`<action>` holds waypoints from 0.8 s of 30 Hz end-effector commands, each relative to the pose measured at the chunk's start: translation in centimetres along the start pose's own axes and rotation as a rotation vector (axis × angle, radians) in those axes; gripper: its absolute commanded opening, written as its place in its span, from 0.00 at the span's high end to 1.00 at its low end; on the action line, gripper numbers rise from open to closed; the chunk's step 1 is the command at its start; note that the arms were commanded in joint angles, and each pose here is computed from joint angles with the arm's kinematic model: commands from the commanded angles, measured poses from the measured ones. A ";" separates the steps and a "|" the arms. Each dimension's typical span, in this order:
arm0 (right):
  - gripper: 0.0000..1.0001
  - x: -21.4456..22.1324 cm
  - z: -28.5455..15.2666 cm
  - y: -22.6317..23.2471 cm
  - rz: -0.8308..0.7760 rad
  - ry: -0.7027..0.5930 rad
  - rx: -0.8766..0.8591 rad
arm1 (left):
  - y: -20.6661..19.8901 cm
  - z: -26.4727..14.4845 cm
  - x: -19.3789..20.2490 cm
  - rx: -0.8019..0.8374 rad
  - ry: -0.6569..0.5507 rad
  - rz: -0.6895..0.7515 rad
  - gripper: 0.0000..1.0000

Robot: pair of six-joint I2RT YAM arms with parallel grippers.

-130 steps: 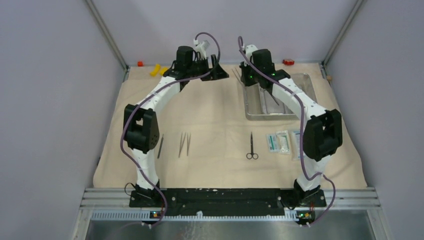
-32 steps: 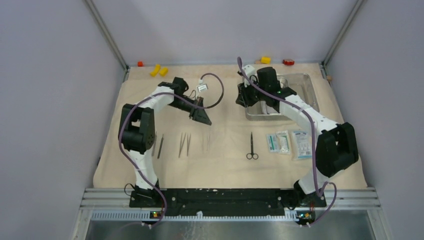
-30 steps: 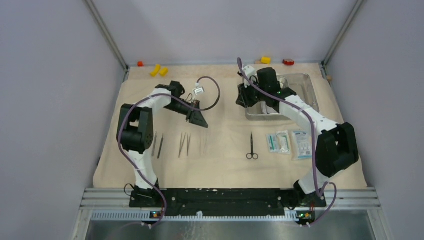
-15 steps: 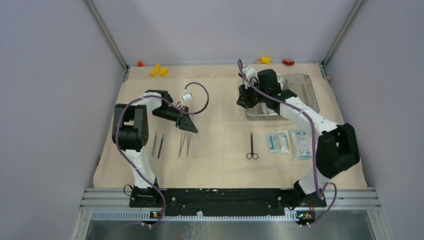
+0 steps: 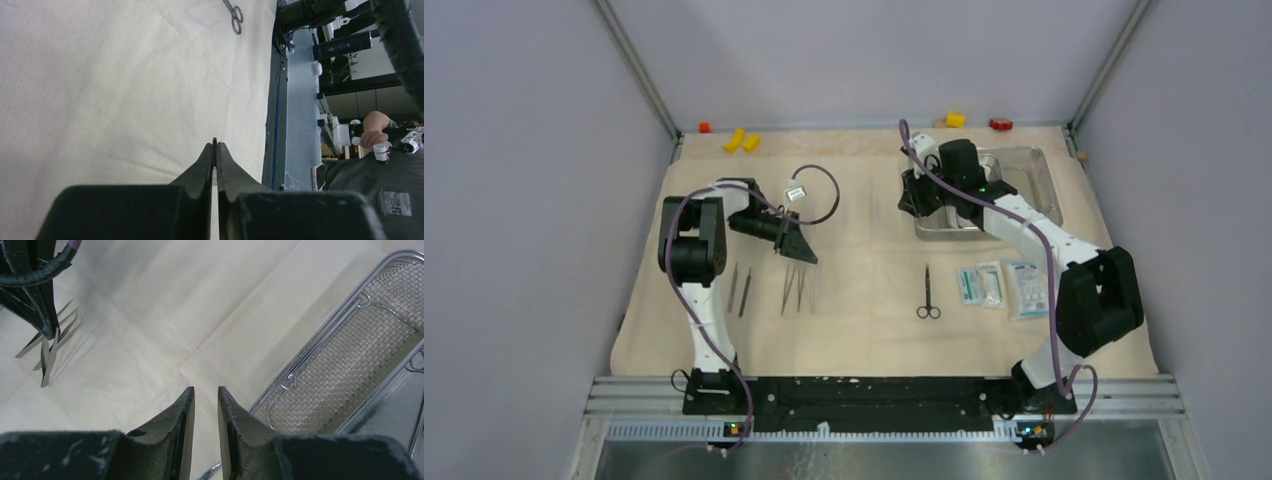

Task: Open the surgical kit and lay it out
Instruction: Place the medical item in the surgical kit.

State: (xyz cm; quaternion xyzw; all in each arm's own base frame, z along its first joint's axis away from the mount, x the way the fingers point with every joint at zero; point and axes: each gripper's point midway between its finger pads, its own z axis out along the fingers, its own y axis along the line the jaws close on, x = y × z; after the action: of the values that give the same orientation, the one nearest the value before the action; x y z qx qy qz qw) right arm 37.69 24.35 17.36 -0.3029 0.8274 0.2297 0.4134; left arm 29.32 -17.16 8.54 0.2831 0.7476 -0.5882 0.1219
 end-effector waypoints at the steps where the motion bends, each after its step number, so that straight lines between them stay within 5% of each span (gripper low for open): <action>1: 0.77 -1.8 -0.7 0.6 -0.032 -0.059 0.001 | 0.1 -0.1 -1.0 0.028 -0.035 0.013 0.94; 24: 0.79 -0.7 0.7 0.3 -0.021 -0.016 -0.007 | 2.6 -0.4 -0.9 -0.006 0.004 0.020 0.78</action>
State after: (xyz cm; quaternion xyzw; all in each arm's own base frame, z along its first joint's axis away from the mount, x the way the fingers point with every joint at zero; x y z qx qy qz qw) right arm 37.75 24.34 16.76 -0.3024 0.8310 0.2278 0.4076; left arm 30.68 -16.83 6.27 0.2759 0.7518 -0.5894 0.1063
